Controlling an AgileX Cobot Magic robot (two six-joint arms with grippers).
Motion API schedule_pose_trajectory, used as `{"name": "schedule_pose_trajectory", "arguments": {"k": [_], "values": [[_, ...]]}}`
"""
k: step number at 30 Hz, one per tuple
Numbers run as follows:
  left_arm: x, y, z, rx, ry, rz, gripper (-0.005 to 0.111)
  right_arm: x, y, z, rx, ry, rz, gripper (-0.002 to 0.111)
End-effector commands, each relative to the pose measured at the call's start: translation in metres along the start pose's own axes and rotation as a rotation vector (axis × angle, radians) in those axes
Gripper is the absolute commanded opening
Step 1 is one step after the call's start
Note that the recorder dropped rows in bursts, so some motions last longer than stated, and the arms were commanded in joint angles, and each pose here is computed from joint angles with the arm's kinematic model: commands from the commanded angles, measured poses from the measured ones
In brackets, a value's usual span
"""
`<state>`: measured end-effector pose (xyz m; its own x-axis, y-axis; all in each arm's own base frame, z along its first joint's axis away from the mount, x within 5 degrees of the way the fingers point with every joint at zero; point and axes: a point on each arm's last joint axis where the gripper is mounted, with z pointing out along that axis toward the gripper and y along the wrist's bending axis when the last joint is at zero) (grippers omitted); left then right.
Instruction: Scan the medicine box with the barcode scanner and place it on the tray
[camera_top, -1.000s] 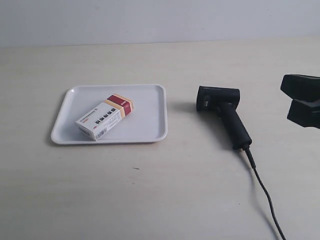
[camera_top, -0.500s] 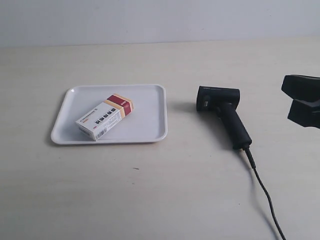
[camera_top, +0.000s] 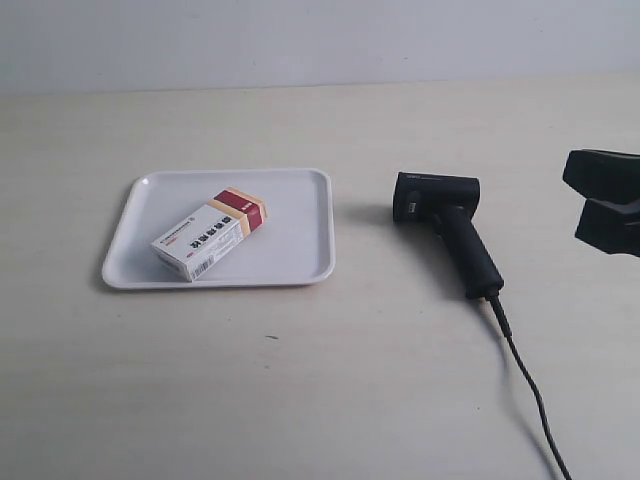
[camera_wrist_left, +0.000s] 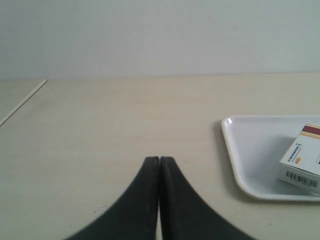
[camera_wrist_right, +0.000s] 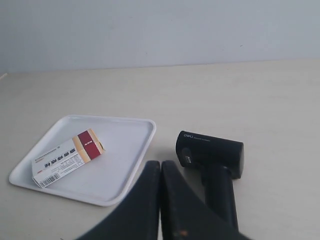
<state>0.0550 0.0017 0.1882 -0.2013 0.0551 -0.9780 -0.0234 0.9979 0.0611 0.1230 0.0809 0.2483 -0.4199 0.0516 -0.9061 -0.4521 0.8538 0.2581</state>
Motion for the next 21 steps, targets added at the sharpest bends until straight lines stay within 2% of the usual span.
{"name": "schedule_pose_trajectory", "arguments": {"k": [1, 16, 18, 20, 21], "values": [[0.001, 0.000, 0.000, -0.006, -0.006, -0.050, 0.003, 0.001, 0.000, -0.001, -0.001, -0.004, 0.001, 0.000], [0.001, 0.001, 0.000, -0.007, -0.006, -0.044, 0.003, 0.001, 0.000, -0.001, -0.001, -0.004, 0.015, 0.000], [0.001, 0.001, 0.000, -0.007, -0.006, -0.044, 0.003, 0.002, -0.001, -0.003, 0.009, 0.001, 0.112, 0.000], [0.001, 0.001, 0.000, -0.007, -0.006, -0.044, 0.003, 0.012, -0.004, -0.009, 0.009, 0.005, 0.342, 0.000], [0.001, 0.001, 0.000, -0.007, -0.006, -0.044, 0.003, 0.018, -0.005, -0.013, -0.008, -0.016, 0.374, 0.000]]}}
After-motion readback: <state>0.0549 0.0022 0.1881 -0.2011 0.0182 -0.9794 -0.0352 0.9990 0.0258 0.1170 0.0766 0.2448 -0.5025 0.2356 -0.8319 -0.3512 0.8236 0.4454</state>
